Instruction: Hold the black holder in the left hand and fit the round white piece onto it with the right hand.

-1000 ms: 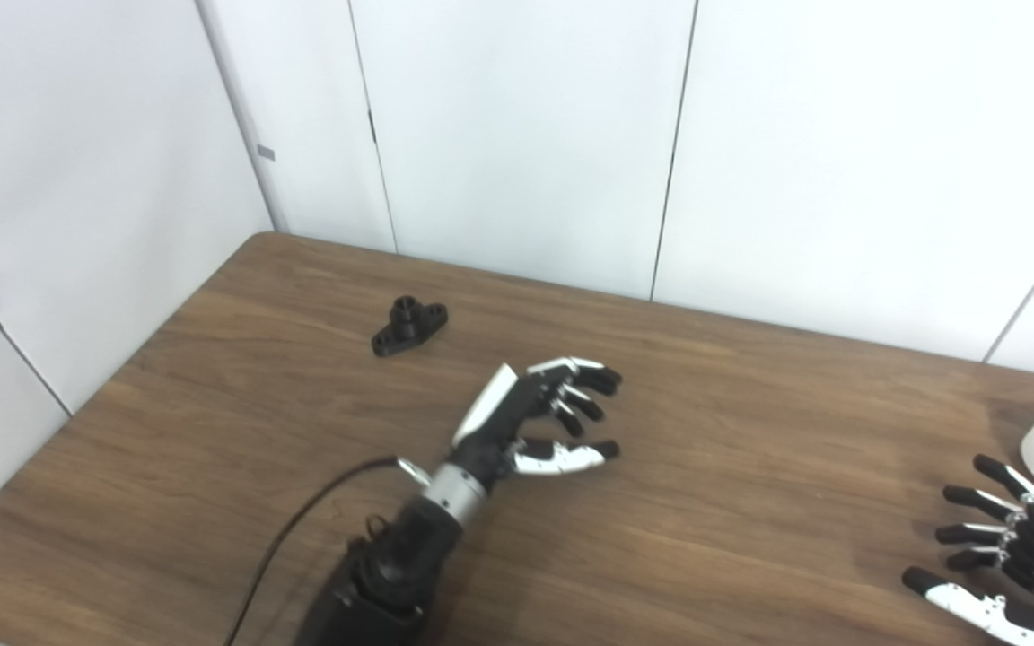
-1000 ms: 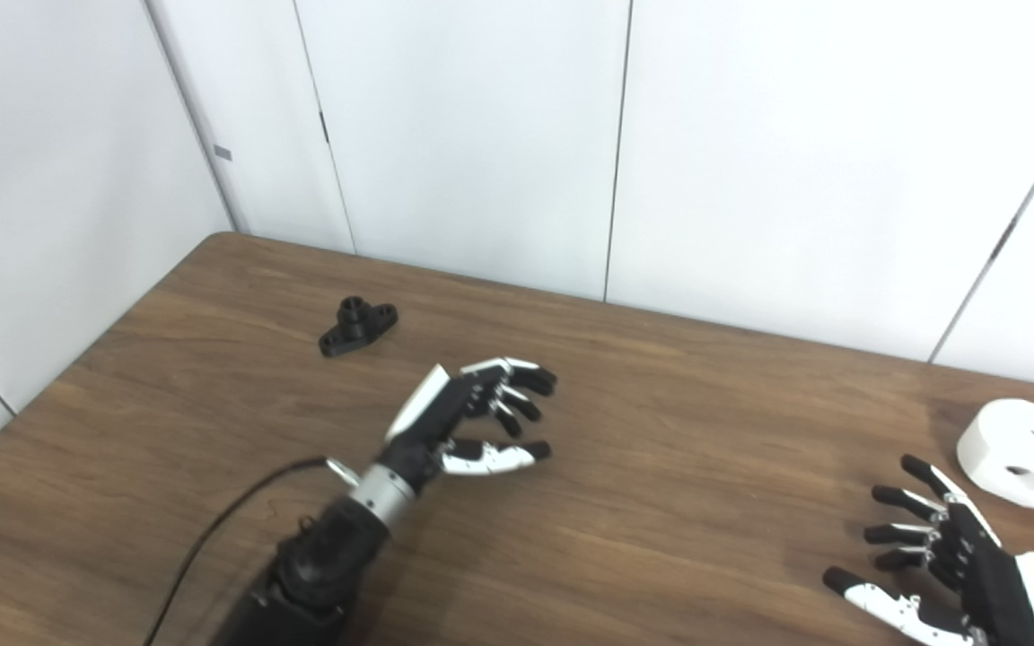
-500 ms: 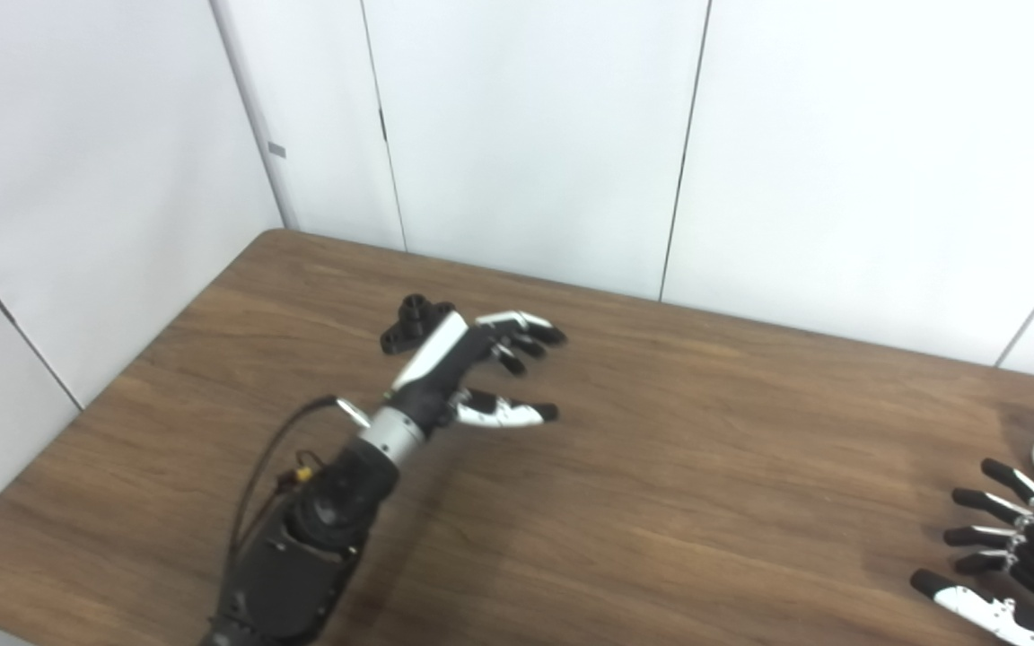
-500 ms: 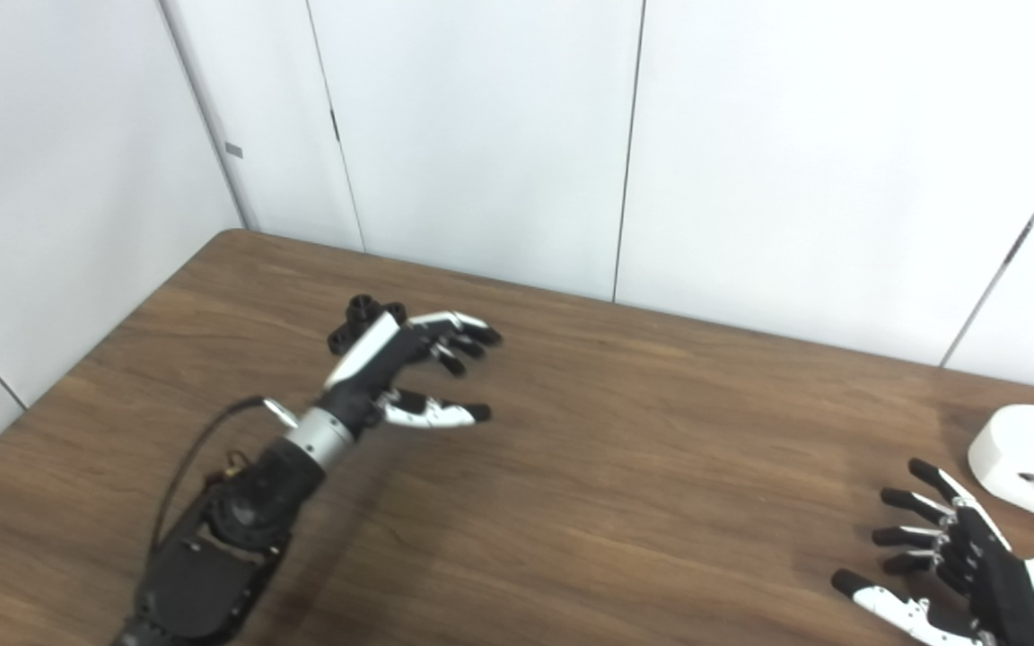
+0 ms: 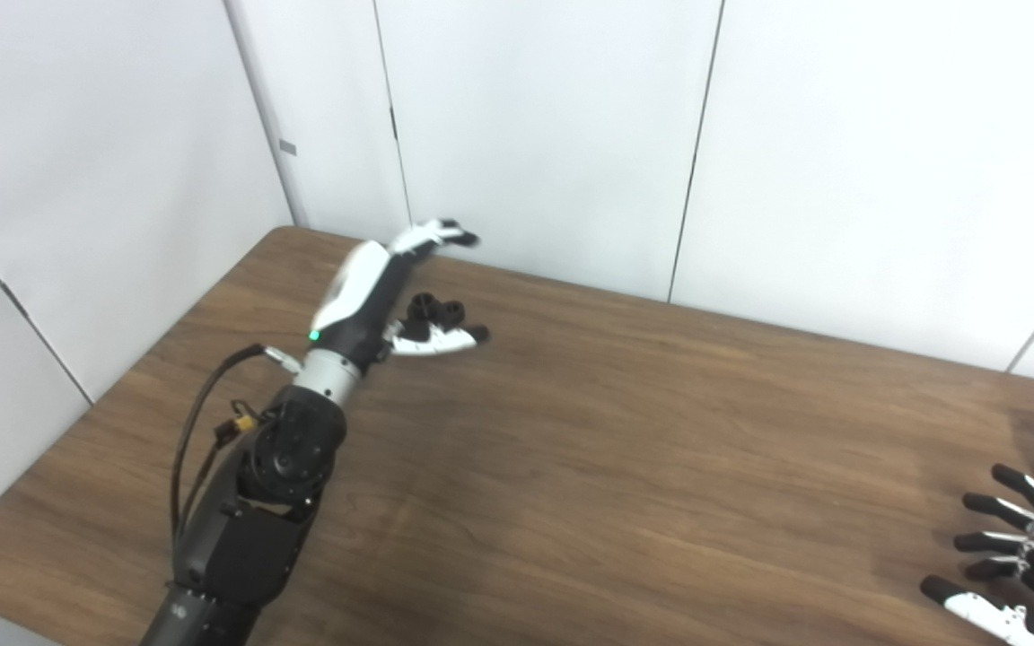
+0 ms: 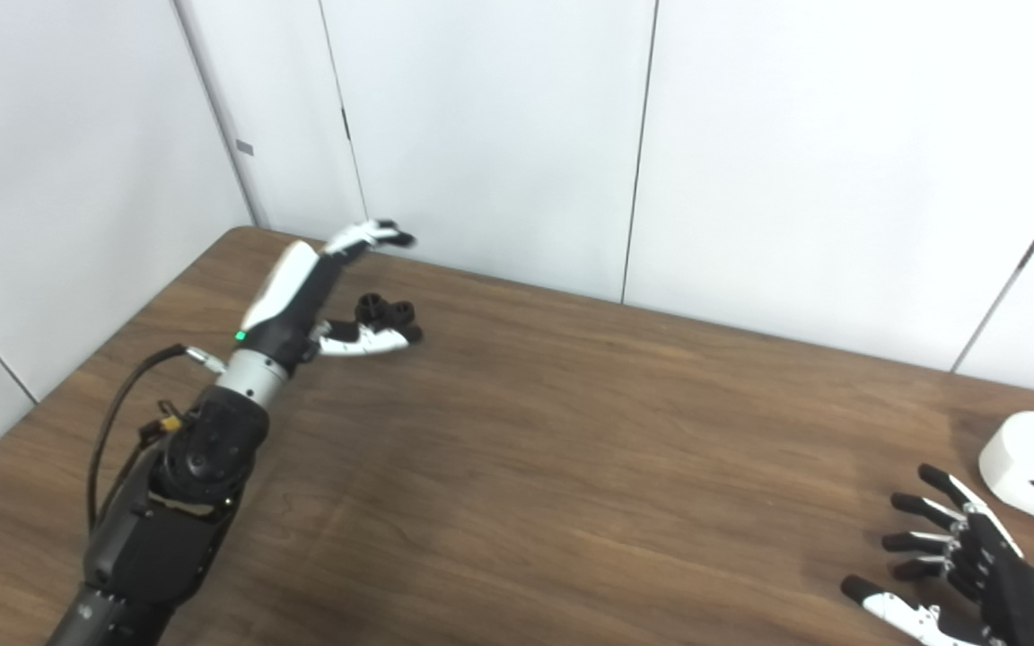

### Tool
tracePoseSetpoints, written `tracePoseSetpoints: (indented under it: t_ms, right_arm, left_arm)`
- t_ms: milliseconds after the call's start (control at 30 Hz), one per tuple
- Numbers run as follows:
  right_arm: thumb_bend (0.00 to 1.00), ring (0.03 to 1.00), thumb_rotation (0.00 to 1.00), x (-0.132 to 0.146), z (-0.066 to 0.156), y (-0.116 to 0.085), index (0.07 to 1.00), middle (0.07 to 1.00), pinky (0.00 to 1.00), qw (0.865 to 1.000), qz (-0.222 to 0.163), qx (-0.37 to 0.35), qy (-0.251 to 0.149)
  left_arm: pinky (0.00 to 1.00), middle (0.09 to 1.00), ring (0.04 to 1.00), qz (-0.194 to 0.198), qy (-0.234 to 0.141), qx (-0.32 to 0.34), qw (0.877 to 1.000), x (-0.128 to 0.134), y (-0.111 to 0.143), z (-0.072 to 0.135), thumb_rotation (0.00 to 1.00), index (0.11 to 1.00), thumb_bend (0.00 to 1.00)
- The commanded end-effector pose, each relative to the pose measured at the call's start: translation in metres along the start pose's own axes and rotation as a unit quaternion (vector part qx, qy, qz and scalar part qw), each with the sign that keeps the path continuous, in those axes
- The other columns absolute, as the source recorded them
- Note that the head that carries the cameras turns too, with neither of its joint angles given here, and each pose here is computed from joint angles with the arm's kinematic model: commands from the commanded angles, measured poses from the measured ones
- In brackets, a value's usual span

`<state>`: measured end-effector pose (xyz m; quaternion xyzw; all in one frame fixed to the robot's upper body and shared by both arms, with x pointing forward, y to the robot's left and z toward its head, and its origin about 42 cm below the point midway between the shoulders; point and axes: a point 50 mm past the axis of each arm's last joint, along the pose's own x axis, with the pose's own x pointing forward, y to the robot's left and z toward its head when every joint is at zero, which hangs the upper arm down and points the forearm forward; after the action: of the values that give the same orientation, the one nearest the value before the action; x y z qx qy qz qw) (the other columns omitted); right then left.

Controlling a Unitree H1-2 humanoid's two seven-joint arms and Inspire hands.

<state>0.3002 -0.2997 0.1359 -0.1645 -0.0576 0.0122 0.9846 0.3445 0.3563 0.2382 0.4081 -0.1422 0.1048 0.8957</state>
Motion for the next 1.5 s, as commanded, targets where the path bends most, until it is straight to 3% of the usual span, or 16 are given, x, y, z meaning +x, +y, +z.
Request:
tracePoseSetpoints:
  t_ms: [0, 167, 400, 700, 1100, 1467]
  right_arm:
    - [0.73, 0.586, 0.01, 0.008, 0.011, -0.009, 0.849, 0.741, 0.48, 0.999, -0.007, -0.006, -0.036]
    - [0.73, 0.586, 0.02, 0.009, 0.012, -0.01, 0.849, 0.742, 0.48, 0.999, -0.008, -0.006, -0.035]
    - [0.73, 0.594, 0.0, 0.009, 0.011, -0.014, 0.846, 0.741, 0.48, 0.999, -0.009, -0.002, -0.034]
    - [0.73, 0.587, 0.0, 0.008, 0.012, -0.015, 0.843, 0.743, 0.48, 0.999, -0.006, -0.008, -0.033]
    - [0.74, 0.589, 0.0, 0.007, 0.008, -0.016, 0.841, 0.744, 0.48, 1.0, -0.005, -0.009, -0.03]
    - [0.74, 0.578, 0.02, 0.002, 0.011, -0.018, 0.829, 0.734, 0.47, 0.999, -0.007, -0.013, -0.034]
  left_arm:
    - [0.92, 0.998, 1.0, 0.049, -0.024, 0.025, 0.998, 0.018, 0.023, 0.008, 0.11, 0.816, 0.76]
    - [0.95, 1.0, 1.0, 0.104, 0.003, 0.054, 0.993, 0.027, 0.03, -0.008, 0.16, 0.756, 0.81]
    - [1.0, 1.0, 1.0, 0.127, 0.028, 0.089, 0.988, 0.034, 0.029, -0.024, 0.19, 0.726, 0.88]
    - [1.0, 1.0, 1.0, 0.089, 0.091, 0.073, 0.989, 0.039, 0.031, -0.043, 0.31, 0.803, 1.0]
    - [1.0, 1.0, 1.0, 0.016, 0.149, 0.031, 0.988, 0.042, 0.023, -0.061, 0.41, 0.845, 1.0]
    - [1.0, 1.0, 1.0, -0.018, 0.166, 0.095, 0.981, 0.045, 0.003, -0.067, 0.35, 0.813, 1.0]
